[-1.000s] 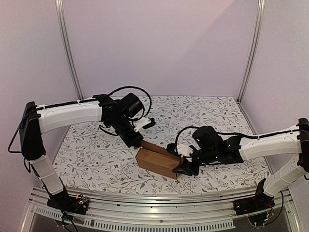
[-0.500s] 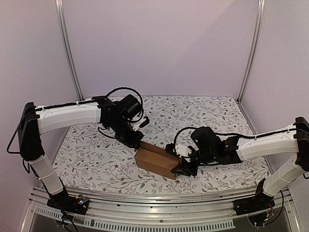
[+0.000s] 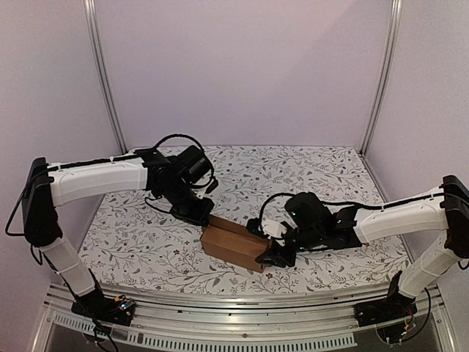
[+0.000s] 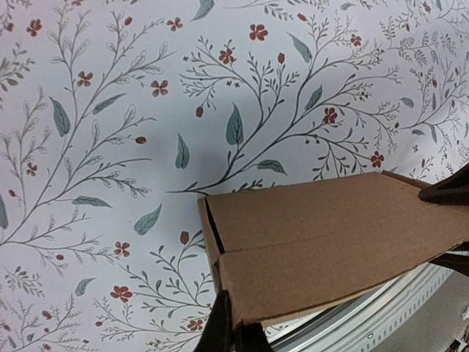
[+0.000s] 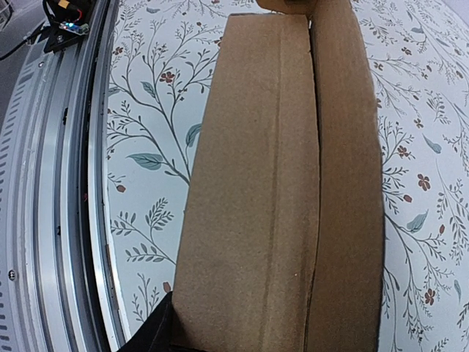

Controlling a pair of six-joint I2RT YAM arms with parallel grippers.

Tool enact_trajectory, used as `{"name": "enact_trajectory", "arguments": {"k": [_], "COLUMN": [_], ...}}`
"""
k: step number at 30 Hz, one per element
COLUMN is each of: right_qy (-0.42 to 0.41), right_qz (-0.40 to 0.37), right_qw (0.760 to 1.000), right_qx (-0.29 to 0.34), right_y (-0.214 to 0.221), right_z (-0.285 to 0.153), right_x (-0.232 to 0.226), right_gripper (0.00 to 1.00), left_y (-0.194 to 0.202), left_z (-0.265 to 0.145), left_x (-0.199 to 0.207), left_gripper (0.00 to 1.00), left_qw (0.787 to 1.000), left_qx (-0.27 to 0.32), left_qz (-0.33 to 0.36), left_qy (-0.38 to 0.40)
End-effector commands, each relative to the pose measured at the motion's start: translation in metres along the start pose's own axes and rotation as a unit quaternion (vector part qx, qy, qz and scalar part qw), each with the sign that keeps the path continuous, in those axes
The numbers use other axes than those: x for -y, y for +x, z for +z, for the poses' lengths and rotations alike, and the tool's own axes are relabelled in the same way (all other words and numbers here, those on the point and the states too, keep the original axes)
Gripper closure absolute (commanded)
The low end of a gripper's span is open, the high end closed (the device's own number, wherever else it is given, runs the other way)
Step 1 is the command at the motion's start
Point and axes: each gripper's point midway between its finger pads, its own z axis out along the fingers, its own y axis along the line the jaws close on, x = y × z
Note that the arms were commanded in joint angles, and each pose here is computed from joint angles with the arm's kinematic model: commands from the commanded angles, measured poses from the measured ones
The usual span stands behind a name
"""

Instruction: Fold the paper box

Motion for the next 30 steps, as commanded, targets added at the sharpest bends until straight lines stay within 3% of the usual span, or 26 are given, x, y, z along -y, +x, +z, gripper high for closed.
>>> {"name": "enact_trajectory", "arguments": {"k": [1,11,30], "right_qy": [0.013,0.012,0.015], "right_qz": [0.013,0.014,0.021], "right_qw": [0.999,0.999,0.999], "right_qx": [-0.033,-0.033,-0.036], "right_y": [0.015,0.015,0.017], "right_z": [0.007,0.007,0.006], "right_x": [0.005,0.004,0.005], "right_gripper": [0.83,0.83,0.83], "left_y": [0.030,0.051,0.076], "left_z": [0.005,0.013,0.022], "left_x": [-0.004,-0.017,-0.016], "left_gripper": [1.00,1.00,1.00], "left_qw": [0.999,0.997,0.997], "left_qx": [-0.046,-0.048,-0.046], "left_qz": [-0.025,-0.009,-0.036], "left_qy": [-0.012,-0.052,-0.053]}}
